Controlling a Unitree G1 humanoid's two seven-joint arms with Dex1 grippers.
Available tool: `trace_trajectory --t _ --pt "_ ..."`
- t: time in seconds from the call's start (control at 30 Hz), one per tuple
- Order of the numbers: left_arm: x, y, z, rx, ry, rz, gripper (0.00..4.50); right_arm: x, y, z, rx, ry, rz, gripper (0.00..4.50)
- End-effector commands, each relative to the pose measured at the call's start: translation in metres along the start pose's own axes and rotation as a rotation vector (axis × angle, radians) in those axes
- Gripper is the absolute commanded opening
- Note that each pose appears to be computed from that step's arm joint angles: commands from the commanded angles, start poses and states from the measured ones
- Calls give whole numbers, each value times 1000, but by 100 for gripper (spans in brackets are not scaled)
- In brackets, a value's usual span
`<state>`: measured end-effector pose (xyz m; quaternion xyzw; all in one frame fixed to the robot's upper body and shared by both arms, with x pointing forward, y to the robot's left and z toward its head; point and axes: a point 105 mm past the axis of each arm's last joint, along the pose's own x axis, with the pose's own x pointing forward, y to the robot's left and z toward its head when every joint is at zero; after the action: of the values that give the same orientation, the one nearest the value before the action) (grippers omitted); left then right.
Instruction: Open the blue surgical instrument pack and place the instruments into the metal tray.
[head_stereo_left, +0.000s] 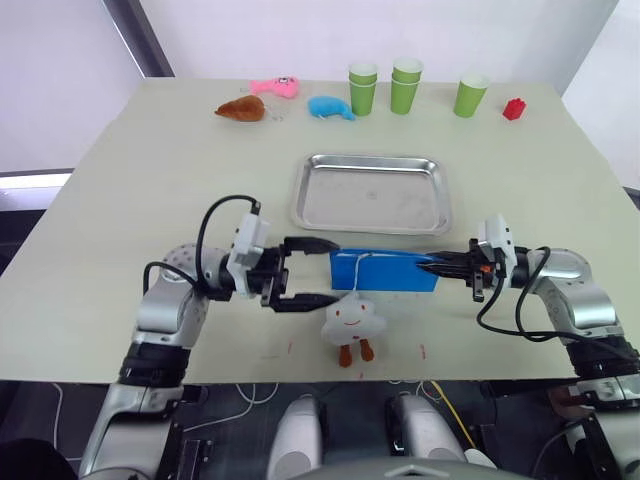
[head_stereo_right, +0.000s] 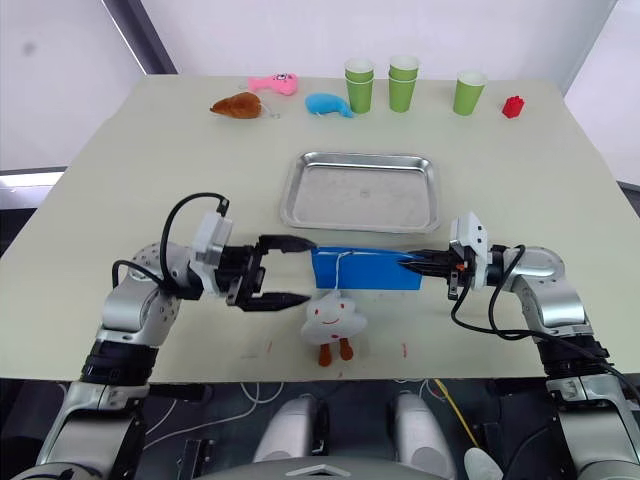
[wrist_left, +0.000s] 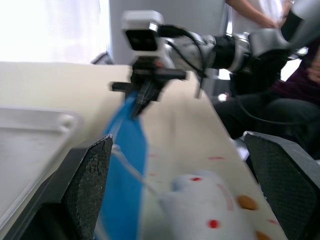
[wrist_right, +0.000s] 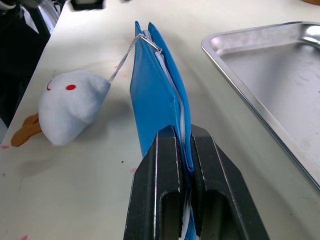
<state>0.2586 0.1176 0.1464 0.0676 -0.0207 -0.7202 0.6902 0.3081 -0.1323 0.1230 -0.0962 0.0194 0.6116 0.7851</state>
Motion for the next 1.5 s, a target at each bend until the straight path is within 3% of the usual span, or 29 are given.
trace_trajectory --t 0.03,0.27,0.43,0.47,0.5,0.73,0.8,1.13,1.5 --pt "11 -12 -4 35 29 -42 445 2 -2 3 -23 -9 -6 0" --pt "21 -21 -34 75 131 -52 445 1 -4 0 -30 -1 -15 0" --pt "23 -12 -60 43 198 32 445 0 -4 -2 -47 22 -23 0" --pt "23 -11 -62 29 191 42 389 0 -5 -2 -48 21 -25 0" --pt "23 -11 -63 23 186 45 371 0 -5 -2 -48 18 -26 0" --pt "16 -2 -65 41 186 84 30 0 -5 -3 -48 21 -31 0" --pt "15 1 -61 45 170 98 13 0 -5 -3 -48 23 -32 0" --pt "-7 13 -12 40 26 172 13 0 -4 -5 -46 23 -23 0" --pt "-75 34 -12 83 153 425 13 2 -2 -7 -41 22 -13 0"
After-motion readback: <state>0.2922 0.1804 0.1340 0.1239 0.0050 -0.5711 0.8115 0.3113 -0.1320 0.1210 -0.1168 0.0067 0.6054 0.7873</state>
